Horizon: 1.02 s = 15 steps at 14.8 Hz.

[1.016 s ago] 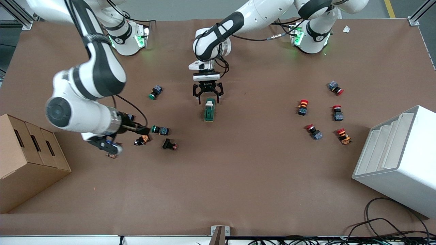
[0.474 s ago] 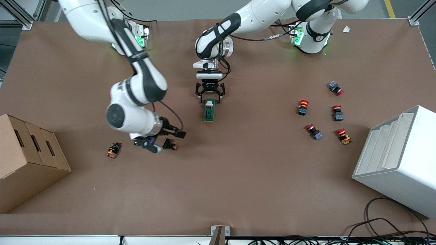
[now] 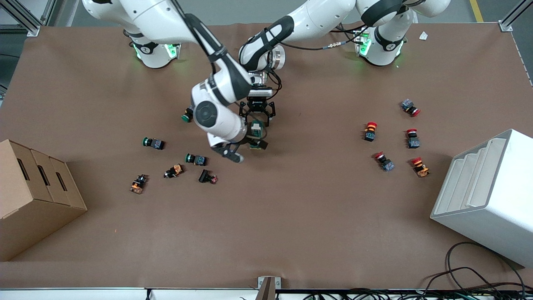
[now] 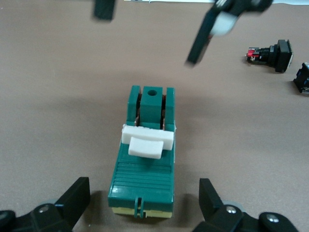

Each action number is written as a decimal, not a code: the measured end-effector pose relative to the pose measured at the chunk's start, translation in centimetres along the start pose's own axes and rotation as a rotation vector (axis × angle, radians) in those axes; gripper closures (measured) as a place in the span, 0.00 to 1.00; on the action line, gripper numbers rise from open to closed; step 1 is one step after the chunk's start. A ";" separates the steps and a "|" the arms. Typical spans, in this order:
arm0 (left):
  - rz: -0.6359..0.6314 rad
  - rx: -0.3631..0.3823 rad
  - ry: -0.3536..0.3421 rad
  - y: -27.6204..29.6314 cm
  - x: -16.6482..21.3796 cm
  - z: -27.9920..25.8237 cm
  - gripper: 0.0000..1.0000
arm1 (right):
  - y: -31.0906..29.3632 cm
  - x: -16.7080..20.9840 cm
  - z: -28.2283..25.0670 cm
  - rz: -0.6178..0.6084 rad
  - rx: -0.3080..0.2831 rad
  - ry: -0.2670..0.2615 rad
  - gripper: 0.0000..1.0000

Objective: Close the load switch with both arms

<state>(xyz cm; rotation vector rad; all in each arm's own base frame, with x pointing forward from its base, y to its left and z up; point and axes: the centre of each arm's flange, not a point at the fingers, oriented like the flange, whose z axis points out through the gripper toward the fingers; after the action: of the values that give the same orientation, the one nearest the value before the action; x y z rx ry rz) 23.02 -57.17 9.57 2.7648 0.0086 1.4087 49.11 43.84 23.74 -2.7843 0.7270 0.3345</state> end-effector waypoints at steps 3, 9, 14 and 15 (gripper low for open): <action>0.002 0.002 0.004 0.0 -0.1 0.0 0.00 | 0.9 -1.6 2.6 -0.011 -0.049 -0.018 0.00; 0.003 0.008 0.009 -0.2 -0.1 0.2 0.00 | 2.2 -2.7 4.6 0.007 -0.092 -0.031 0.00; -0.012 0.011 0.011 -0.3 -0.1 0.4 0.00 | 2.1 -2.9 4.5 0.027 -0.083 -0.032 0.00; -0.011 0.011 0.012 -0.3 -0.2 0.4 0.00 | 2.1 -3.0 4.6 0.032 -0.081 -0.037 0.00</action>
<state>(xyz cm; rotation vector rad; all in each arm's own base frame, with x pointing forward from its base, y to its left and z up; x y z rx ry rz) 23.29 -56.91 9.18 2.7610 0.0319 1.4274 44.80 44.77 19.90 -2.8360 0.7666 0.4294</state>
